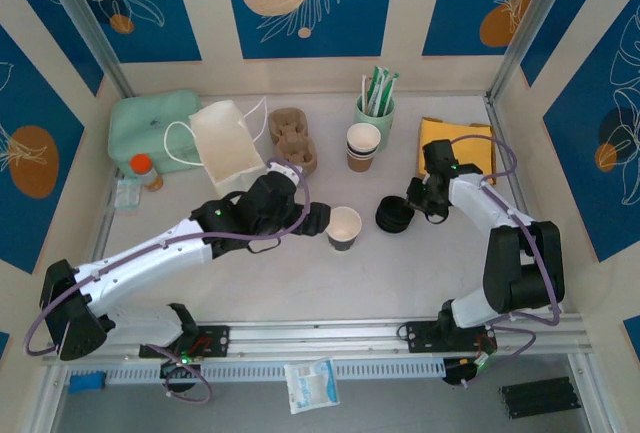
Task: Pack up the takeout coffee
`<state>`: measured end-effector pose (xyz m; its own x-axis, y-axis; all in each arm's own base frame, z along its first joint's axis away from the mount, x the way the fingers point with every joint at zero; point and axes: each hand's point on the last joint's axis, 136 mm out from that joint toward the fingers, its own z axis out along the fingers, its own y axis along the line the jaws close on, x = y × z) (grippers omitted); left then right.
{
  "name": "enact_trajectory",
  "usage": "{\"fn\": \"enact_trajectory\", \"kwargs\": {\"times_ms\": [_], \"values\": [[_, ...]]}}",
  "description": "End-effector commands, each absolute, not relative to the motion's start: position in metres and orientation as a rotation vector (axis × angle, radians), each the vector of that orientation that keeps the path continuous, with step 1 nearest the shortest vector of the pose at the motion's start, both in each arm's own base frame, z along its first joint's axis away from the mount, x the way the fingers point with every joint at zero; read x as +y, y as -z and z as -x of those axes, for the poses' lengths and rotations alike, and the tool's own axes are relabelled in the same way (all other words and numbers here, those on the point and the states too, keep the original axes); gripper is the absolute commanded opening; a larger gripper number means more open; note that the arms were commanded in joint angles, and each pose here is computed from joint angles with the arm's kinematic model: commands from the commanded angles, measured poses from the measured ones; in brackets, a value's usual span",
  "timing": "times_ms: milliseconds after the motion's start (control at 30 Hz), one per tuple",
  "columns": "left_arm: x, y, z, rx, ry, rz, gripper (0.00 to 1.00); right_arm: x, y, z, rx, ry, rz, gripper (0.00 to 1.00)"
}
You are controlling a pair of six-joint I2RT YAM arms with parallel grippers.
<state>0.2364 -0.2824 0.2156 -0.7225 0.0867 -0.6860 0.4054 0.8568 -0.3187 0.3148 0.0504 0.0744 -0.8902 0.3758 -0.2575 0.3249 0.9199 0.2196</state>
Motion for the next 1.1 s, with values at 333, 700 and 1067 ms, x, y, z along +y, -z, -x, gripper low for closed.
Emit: {"fn": "enact_trajectory", "kwargs": {"times_ms": [333, 700, 1067], "values": [[-0.292, -0.221, -0.235, 2.32, 0.635, -0.36, 0.99, 0.078, -0.122, -0.299, 2.693, -0.348, -0.367, 0.41], [-0.295, -0.222, -0.236, 2.323, 0.638, -0.364, 0.99, 0.114, -0.11, -0.292, 2.798, -0.324, -0.123, 0.5], [-0.294, -0.221, -0.236, 2.328, 0.631, -0.365, 1.0, 0.126, -0.093, -0.298, 2.851, -0.279, -0.043, 0.51]]}}
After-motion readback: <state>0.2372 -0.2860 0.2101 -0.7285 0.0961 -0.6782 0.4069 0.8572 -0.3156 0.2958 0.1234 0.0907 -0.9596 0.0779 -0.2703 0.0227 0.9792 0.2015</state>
